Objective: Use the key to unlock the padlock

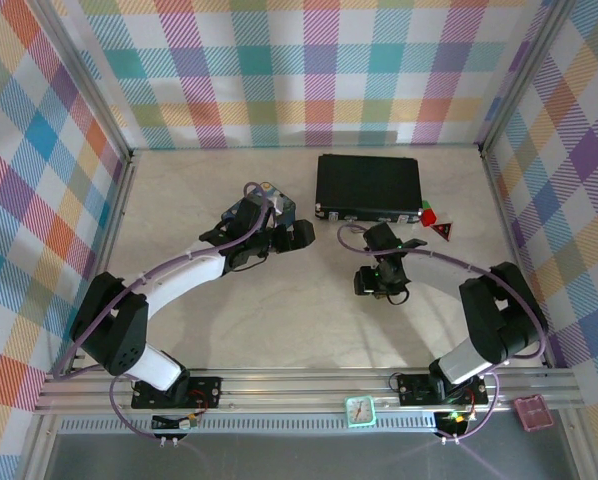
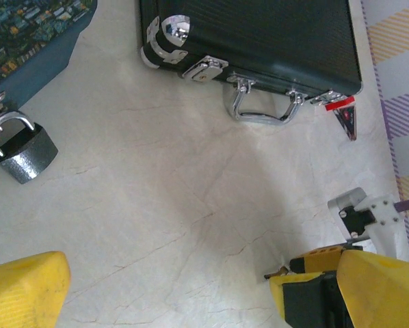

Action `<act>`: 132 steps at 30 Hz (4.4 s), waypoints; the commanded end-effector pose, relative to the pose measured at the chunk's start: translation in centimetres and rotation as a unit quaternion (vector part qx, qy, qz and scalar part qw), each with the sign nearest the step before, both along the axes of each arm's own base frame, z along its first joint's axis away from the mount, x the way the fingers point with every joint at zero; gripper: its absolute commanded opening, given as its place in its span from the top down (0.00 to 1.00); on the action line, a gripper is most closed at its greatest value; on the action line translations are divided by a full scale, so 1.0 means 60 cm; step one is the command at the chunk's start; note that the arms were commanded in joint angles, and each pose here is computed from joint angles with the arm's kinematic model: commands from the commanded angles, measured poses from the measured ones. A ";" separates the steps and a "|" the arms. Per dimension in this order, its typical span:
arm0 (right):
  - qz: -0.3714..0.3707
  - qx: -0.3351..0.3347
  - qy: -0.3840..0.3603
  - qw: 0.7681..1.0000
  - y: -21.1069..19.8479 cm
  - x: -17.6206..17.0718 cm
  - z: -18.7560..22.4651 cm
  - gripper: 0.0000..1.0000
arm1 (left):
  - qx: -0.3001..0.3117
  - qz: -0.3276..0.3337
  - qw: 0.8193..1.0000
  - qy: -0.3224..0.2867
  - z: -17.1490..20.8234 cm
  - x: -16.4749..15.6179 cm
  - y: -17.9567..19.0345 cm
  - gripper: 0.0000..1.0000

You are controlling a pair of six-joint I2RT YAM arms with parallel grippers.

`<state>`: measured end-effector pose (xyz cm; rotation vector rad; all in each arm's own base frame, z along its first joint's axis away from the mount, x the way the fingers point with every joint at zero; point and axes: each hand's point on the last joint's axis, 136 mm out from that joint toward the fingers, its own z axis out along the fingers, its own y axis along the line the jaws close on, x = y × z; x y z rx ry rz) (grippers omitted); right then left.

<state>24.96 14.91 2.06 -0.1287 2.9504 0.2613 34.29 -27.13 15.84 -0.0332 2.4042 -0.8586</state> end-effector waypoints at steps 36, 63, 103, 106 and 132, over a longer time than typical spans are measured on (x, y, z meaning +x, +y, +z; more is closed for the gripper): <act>-0.064 0.126 -0.071 0.987 0.052 -0.006 0.083 1.00 | -0.161 0.022 0.986 0.028 0.005 -0.016 -0.051 0.00; -0.060 0.338 -0.094 0.935 0.160 0.070 0.217 1.00 | -0.285 -0.031 0.958 0.005 0.028 -0.030 -0.151 0.57; 0.192 0.433 -0.234 0.849 0.153 0.046 0.355 0.71 | -0.248 -0.281 0.917 -0.137 0.181 -0.077 -0.143 1.00; 0.190 0.430 -0.236 0.850 0.153 0.050 0.352 0.69 | -0.251 -0.285 0.915 -0.135 0.183 -0.081 -0.143 1.00; 0.195 0.469 -0.206 0.836 0.172 0.044 0.337 0.93 | -0.274 -0.282 0.911 -0.123 0.185 -0.086 -0.145 1.00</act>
